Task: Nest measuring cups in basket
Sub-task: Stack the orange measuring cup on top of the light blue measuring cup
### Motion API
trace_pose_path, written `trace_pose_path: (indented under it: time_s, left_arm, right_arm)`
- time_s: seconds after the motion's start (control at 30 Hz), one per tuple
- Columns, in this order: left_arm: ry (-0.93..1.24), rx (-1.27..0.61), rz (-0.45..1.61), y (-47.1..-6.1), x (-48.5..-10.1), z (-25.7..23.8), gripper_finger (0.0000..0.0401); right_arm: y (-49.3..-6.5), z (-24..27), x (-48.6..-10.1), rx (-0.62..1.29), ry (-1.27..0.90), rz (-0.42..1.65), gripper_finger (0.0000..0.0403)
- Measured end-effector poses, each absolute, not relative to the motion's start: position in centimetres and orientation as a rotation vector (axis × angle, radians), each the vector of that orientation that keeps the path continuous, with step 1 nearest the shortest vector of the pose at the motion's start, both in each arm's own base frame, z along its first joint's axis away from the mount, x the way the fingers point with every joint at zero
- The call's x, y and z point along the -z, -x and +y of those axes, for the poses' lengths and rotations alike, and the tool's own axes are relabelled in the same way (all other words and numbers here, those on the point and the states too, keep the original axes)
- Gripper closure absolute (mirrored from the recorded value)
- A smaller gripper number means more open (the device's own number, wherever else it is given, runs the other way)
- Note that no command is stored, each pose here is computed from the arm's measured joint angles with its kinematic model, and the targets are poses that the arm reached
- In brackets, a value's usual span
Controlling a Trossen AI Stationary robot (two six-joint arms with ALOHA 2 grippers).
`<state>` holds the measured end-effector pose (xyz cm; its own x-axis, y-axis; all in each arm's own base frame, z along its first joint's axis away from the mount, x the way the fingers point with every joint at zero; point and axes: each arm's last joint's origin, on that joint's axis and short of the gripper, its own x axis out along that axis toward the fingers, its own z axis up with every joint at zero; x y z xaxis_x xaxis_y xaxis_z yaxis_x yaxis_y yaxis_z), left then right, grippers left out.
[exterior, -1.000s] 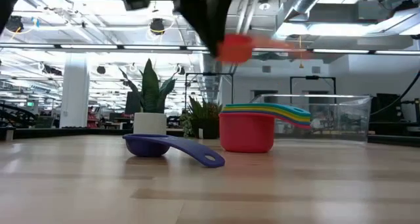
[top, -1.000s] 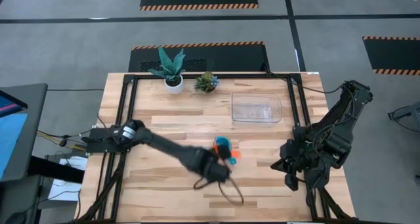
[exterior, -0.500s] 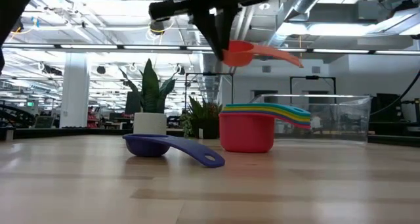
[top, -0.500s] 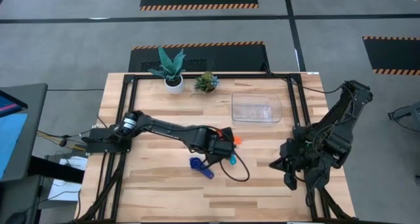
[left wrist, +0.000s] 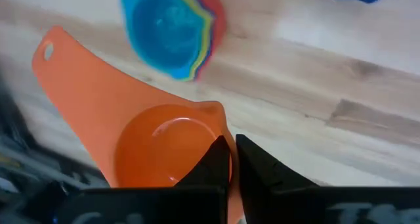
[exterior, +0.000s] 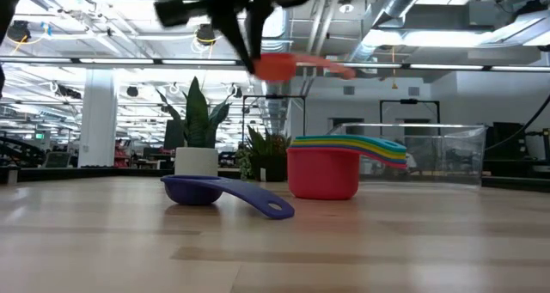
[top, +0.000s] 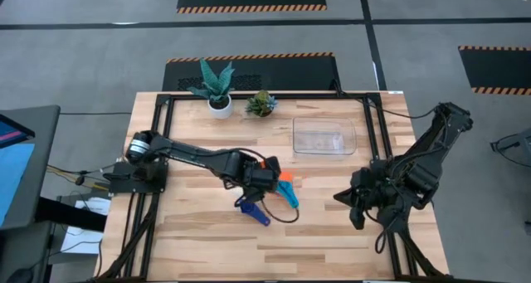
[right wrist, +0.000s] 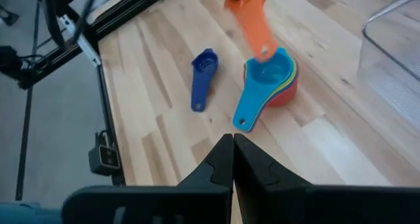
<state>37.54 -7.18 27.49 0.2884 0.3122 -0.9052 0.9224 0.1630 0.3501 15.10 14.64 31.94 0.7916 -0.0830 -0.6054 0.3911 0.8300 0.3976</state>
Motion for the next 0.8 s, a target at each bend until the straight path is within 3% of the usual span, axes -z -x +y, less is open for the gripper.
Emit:
trace_pose_path:
  time_s: [0.1,0.27,0.43,0.8]
  left_arm:
    - [-1.439,0.695,1.179,-37.5,-25.7,-7.3,0.0401]
    - [-1.43,0.735,0.97,-38.4,-26.3,-8.1,0.0401]
    - [-1.473,0.904,0.772,-39.2,-26.0,-8.6,0.0401]
    - [-1.509,0.938,0.732,-40.1,-25.8,-5.5,0.0401]
  right_arm:
    - [-15.4,14.4,-31.9,0.286,-0.544,0.604,0.0376]
    - [-15.7,14.0,-31.9,0.308,-0.563,0.599,0.0376]
    - [-15.9,13.9,-31.9,0.331,-0.608,0.59,0.0376]
    - [-15.8,13.9,-31.9,0.335,-0.622,0.589,0.0376]
